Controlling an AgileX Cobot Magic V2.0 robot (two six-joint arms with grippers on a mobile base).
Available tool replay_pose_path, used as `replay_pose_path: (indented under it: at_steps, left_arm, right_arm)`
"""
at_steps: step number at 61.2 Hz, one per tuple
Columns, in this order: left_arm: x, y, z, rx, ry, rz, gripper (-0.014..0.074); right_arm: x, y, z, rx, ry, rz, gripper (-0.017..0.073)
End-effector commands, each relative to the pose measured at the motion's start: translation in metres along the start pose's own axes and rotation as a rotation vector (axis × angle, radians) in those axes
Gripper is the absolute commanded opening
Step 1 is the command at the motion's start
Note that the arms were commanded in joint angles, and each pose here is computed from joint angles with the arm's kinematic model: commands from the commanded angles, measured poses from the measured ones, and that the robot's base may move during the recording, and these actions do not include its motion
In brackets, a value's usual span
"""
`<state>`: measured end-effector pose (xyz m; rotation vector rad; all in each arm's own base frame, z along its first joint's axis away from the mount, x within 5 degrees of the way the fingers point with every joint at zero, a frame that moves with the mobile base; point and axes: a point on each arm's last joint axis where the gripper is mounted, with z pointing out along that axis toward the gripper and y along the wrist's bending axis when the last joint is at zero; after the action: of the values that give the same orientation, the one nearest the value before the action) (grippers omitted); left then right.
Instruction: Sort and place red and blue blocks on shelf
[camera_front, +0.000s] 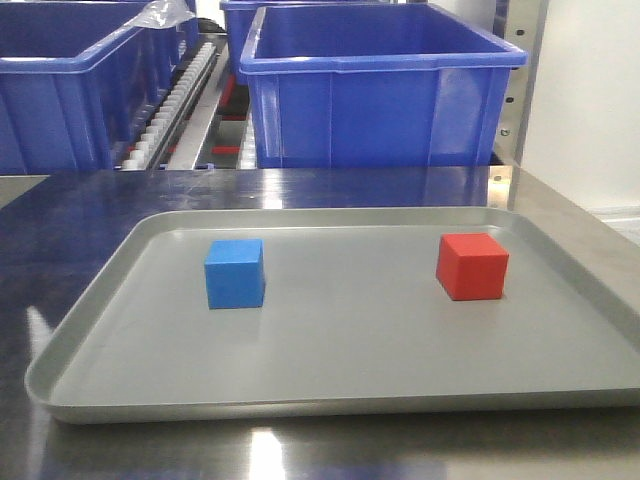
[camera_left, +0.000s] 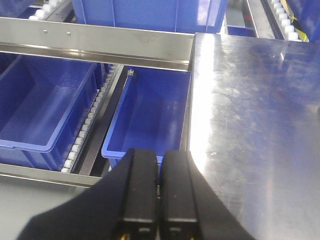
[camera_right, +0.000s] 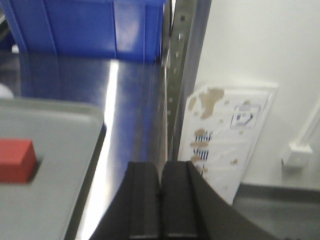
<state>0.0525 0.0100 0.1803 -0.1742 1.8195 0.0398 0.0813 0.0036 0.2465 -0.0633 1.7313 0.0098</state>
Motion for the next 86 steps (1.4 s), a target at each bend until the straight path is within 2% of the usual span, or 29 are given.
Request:
replay_pose_path:
  at_steps: [1, 17, 26, 34, 51, 58, 78, 86]
  left_arm:
    - [0.002, -0.002, 0.002, 0.022, -0.043, -0.003, 0.0122]
    - [0.002, -0.002, 0.002, 0.022, -0.043, -0.003, 0.0122]
    - [0.002, -0.002, 0.002, 0.022, -0.043, -0.003, 0.0122]
    - [0.002, -0.002, 0.002, 0.022, -0.043, -0.003, 0.0122]
    - [0.002, -0.002, 0.002, 0.022, -0.043, -0.003, 0.0122]
    - [0.002, -0.002, 0.002, 0.022, -0.043, -0.003, 0.0122]
    - [0.002, -0.002, 0.002, 0.022, -0.043, -0.003, 0.0122]
    - [0.002, -0.002, 0.002, 0.022, -0.043, -0.003, 0.0122]
  right_arm:
    - [-0.028, -0.002, 0.001, 0.02, -0.19, -0.015, 0.0067]
    - [-0.044, -0.003, 0.002, 0.034, -0.371, -0.013, 0.0067]
    - [-0.043, -0.003, 0.008, 0.032, -0.35, -0.003, 0.0067]
    - [-0.047, -0.003, 0.014, 0.018, -0.283, 0.055, 0.0067]
    - [-0.058, -0.003, 0.048, 0.011, -0.038, 0.044, 0.0066]
    - [-0.062, -0.001, 0.063, -0.008, 0.024, 0.066, 0.0052]
    - [-0.083, 0.031, 0.1, -0.168, 0.241, 0.126, 0.0052]
    - [-0.084, 0.048, 0.117, -0.233, 0.329, 0.113, 0.009]
